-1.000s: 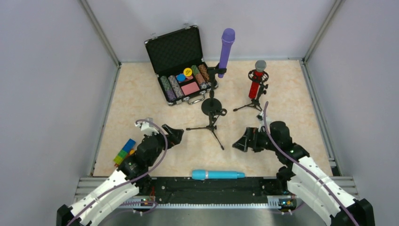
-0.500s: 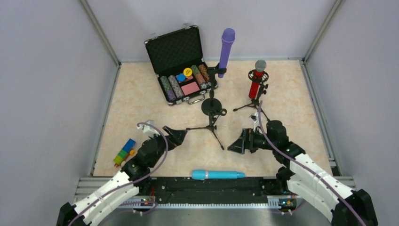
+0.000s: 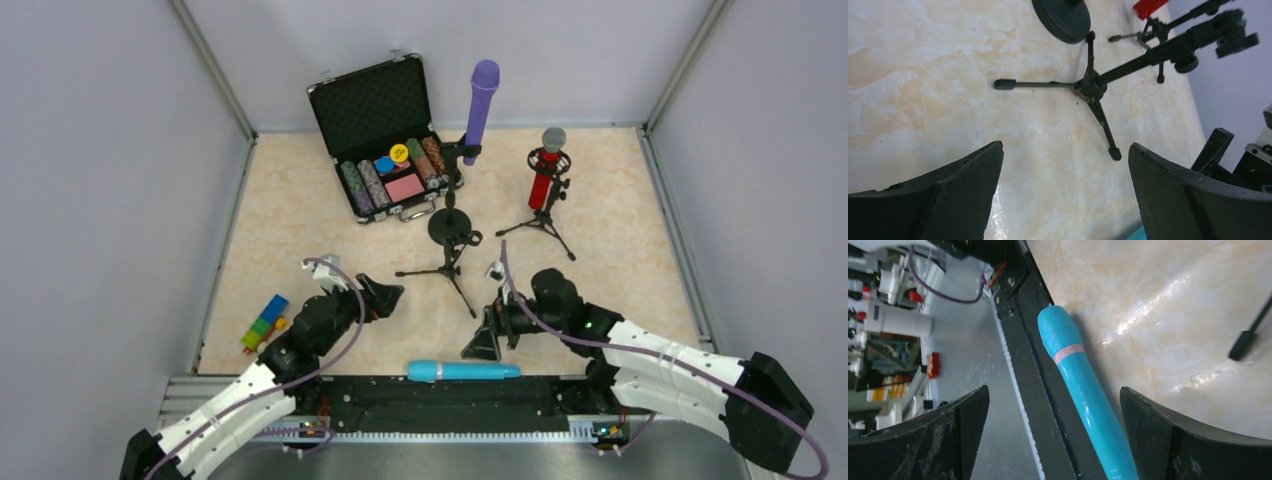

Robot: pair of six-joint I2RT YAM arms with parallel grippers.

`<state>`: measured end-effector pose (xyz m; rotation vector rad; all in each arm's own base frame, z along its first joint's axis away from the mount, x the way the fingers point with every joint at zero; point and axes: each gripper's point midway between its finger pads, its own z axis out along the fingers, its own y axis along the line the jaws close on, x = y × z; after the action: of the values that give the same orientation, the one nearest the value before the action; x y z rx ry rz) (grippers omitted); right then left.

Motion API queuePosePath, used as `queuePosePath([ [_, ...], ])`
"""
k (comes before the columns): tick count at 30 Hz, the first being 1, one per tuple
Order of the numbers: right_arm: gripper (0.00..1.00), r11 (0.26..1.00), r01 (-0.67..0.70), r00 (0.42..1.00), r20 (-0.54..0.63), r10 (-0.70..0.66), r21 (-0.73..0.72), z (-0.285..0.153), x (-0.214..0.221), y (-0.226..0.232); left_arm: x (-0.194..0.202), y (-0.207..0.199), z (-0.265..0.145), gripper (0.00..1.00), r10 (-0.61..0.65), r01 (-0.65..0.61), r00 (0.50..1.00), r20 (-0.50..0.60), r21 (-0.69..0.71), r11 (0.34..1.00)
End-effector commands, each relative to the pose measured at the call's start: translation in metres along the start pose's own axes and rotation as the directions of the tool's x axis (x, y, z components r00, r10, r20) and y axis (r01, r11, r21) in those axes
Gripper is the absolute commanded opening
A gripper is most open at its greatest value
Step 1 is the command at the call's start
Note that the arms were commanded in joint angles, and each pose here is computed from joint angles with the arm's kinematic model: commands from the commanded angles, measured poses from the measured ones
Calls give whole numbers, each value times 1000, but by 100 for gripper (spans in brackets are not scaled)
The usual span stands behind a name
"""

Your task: Attach the microphones to the stand

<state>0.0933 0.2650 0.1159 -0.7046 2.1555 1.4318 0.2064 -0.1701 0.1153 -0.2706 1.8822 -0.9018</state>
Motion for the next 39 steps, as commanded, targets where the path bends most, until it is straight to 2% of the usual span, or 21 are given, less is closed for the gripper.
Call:
queuePosePath([
  [1,99,987,158,987,-10,-158,16,16,-6,19,2,-22,-1,99,50,-45,996,-75,64,997],
  [6,99,964,249,969,-23,-248,96,24,-3,19,15,-13,4,99,33,-35,987,-155,-7,999],
  [10,99,943,317,948,-13,-317,101,26,-10,25,20,-4,4,99,43,-58,978,-206,-69,996],
  [14,99,924,373,927,-9,-374,82,30,-11,33,19,5,3,99,45,-76,975,-217,-136,988],
  [18,99,885,455,890,-43,-453,94,38,-4,40,13,21,0,99,16,-59,983,-182,-235,970],
  [23,99,828,552,833,-117,-541,99,52,9,43,11,21,0,98,0,-37,988,-157,-236,971],
  [30,96,714,688,712,-318,-626,133,74,31,27,8,20,-1,98,35,-73,985,-166,-230,970],
  [33,94,668,732,657,-397,-640,135,86,42,19,2,23,-6,98,54,-96,985,-164,-260,961],
  [39,90,591,779,604,-509,-613,212,91,49,3,0,25,-10,97,88,-122,985,-148,-238,964],
])
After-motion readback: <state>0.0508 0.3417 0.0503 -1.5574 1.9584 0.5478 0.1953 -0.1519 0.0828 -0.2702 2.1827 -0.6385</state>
